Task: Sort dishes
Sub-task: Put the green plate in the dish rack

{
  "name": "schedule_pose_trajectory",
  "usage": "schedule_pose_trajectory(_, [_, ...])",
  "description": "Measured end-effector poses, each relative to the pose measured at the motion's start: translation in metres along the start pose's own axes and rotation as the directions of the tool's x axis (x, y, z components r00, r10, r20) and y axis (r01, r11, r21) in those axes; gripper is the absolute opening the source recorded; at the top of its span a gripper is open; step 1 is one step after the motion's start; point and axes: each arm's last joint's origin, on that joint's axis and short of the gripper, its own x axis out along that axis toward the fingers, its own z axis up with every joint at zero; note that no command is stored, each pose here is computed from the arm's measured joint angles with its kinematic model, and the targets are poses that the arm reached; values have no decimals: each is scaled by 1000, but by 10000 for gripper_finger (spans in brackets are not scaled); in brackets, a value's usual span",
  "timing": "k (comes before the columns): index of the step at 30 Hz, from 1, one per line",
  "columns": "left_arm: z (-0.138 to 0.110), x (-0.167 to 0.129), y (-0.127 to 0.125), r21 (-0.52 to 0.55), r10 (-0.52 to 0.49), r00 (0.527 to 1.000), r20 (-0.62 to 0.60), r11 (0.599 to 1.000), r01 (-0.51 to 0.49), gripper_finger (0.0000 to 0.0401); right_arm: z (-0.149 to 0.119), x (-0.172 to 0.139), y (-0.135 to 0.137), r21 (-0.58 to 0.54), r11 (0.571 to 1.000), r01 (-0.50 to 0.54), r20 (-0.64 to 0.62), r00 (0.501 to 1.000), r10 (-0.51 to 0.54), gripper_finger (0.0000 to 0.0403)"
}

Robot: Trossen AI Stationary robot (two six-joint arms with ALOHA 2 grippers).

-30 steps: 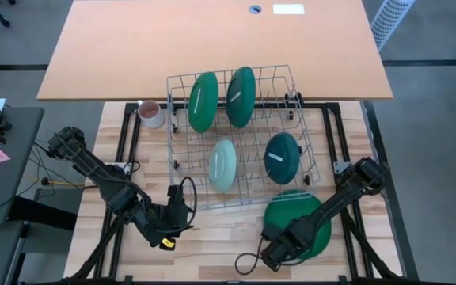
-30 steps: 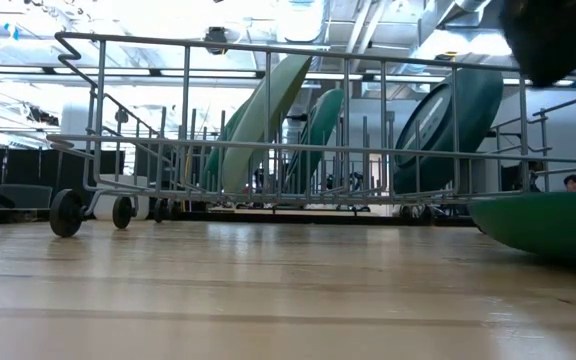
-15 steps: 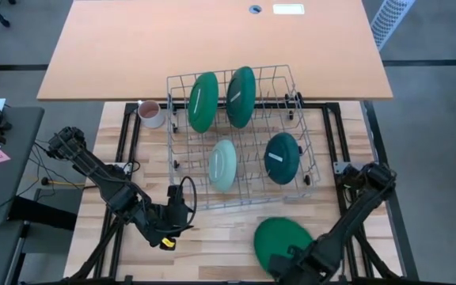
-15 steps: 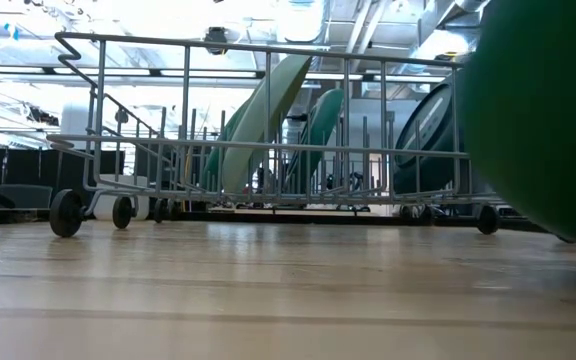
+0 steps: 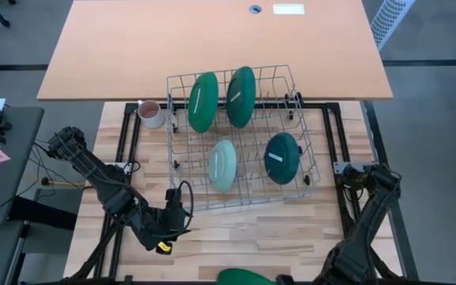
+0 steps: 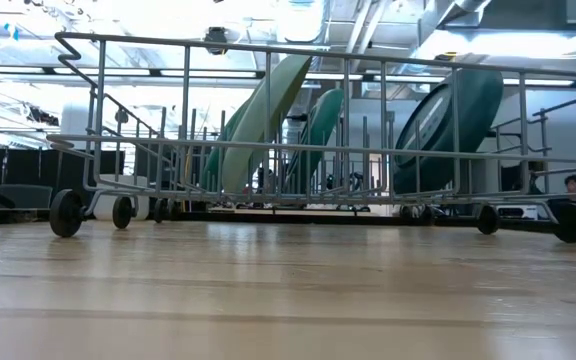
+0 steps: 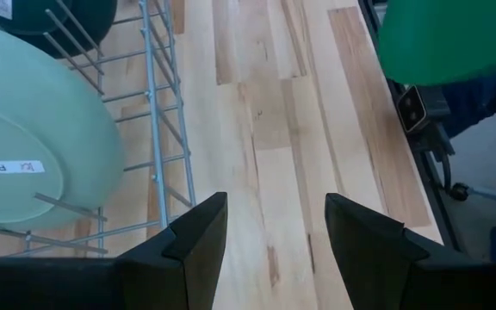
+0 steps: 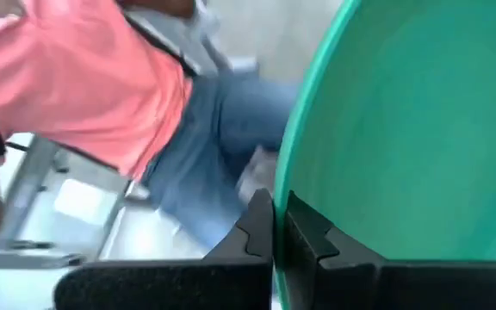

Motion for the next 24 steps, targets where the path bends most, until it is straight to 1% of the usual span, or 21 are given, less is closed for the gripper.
schedule_pose_trajectory(2, [0, 0, 0, 0, 0, 1000, 0, 1000, 0, 189, 6, -6, 7, -90, 996, 11, 62, 998, -6, 7])
schedule_pose_trajectory(4, [0, 0, 0, 0, 0, 1000, 0, 1000, 0, 189, 10, -11, 11, -177, 982, 58, 118, 992, -37, 4])
schedule_pose_trajectory(7, [0, 0, 0, 1, 0, 1000, 0, 1000, 0, 189, 16, -16, 15, -304, 945, 119, 182, 981, -66, 2])
schedule_pose_trajectory(9, [0, 0, 0, 8, 1, 1000, 0, 1000, -1, 189, 20, -20, 17, -366, 916, 163, 220, 972, -85, 2])
schedule_pose_trajectory(14, [0, -1, 0, 12, 2, 1000, 1, 1000, -2, 189, 32, -25, 13, -456, 847, 275, 299, 943, -145, 1])
schedule_pose_trajectory(17, [-2, -7, 1, 9, 9, 1000, 3, 1000, -9, 189, 39, -27, 10, -496, 816, 298, 310, 938, -154, 1])
schedule_pose_trajectory(19, [-3, -12, 2, 0, 19, 1000, 8, 1000, -19, 189, 42, -30, 7, -508, 803, 311, 313, 935, -164, 1])
schedule_pose_trajectory(24, [-8, -29, 1, -16, 53, 998, 42, 999, -52, 189, 49, -47, 1, -513, 792, 331, 303, 933, -194, 0])
